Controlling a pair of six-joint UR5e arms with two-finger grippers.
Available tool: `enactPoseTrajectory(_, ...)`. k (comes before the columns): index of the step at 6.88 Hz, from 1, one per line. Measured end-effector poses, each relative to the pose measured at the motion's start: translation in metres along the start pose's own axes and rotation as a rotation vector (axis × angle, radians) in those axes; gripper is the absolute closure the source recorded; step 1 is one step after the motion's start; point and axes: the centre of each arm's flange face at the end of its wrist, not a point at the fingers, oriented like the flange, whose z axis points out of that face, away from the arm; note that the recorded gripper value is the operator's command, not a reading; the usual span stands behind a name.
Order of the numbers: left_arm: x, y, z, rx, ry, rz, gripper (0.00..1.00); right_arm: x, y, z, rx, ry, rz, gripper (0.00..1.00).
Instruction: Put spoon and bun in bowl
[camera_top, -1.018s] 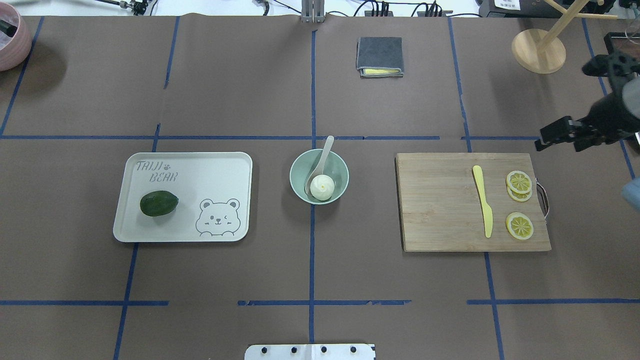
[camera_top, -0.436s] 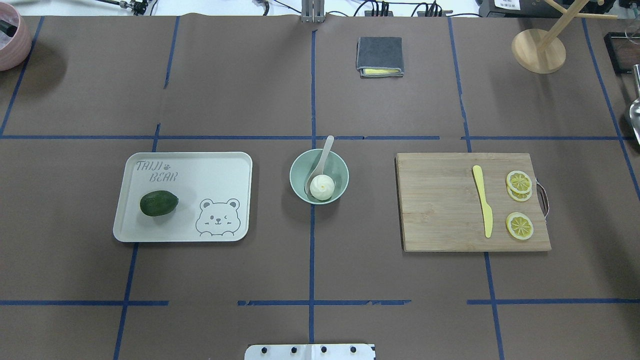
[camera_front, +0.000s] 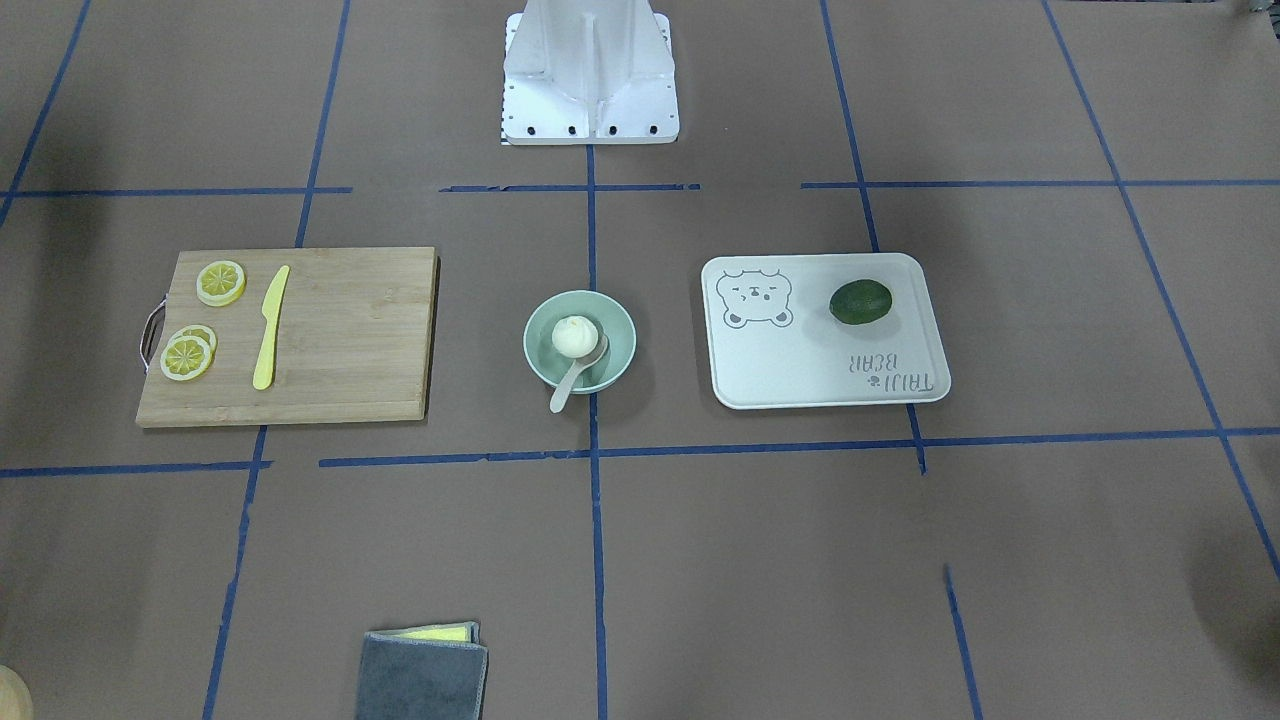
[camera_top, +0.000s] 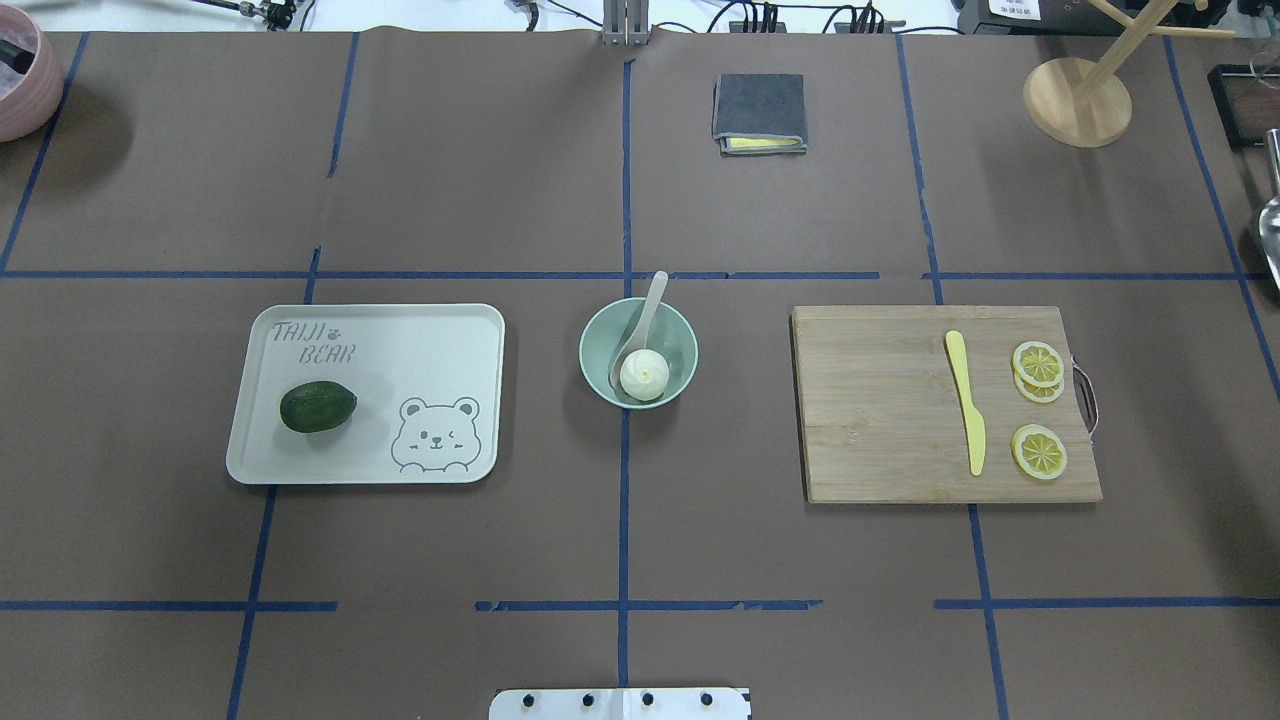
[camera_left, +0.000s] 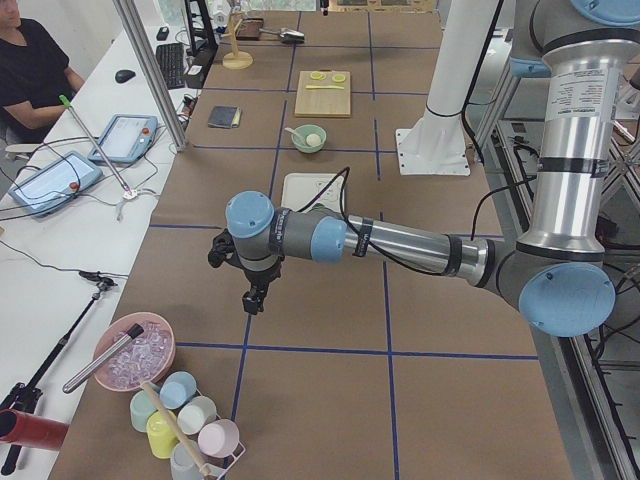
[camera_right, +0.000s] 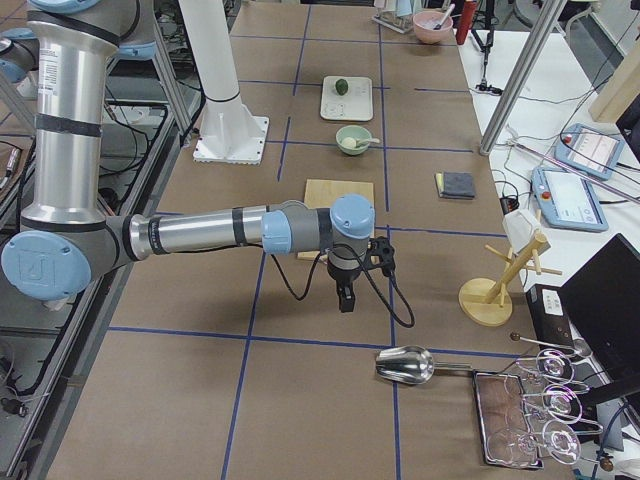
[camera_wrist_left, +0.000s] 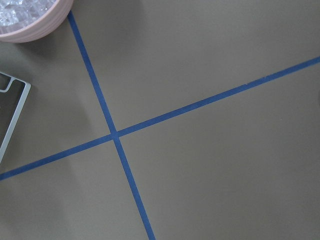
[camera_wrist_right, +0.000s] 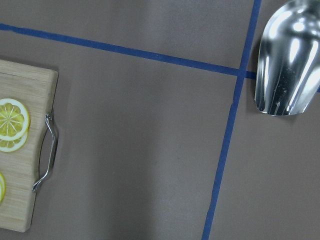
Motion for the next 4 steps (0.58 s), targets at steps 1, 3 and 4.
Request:
enactPoseTrajectory(1,0.0001,-0.0002,0.0000,0.004,0.001,-0.005,0.00,-0.0001,-0.0011,-0.0009,0.001,0.004,-0.001,0.00)
enactPoseTrajectory(3,-0.0051,-0.0004,0.0061,-0.003,0.003,-0.010,0.00,0.0007,-0.0005,-0.0009,-0.001,0.014,0.000,0.00)
enactPoseTrajectory(4,-0.0083,-0.0027,0.0098,-0.003,0.005,-0.008,0.00,0.0005,-0.0007,-0.0008,-0.001,0.015,0.000,0.00)
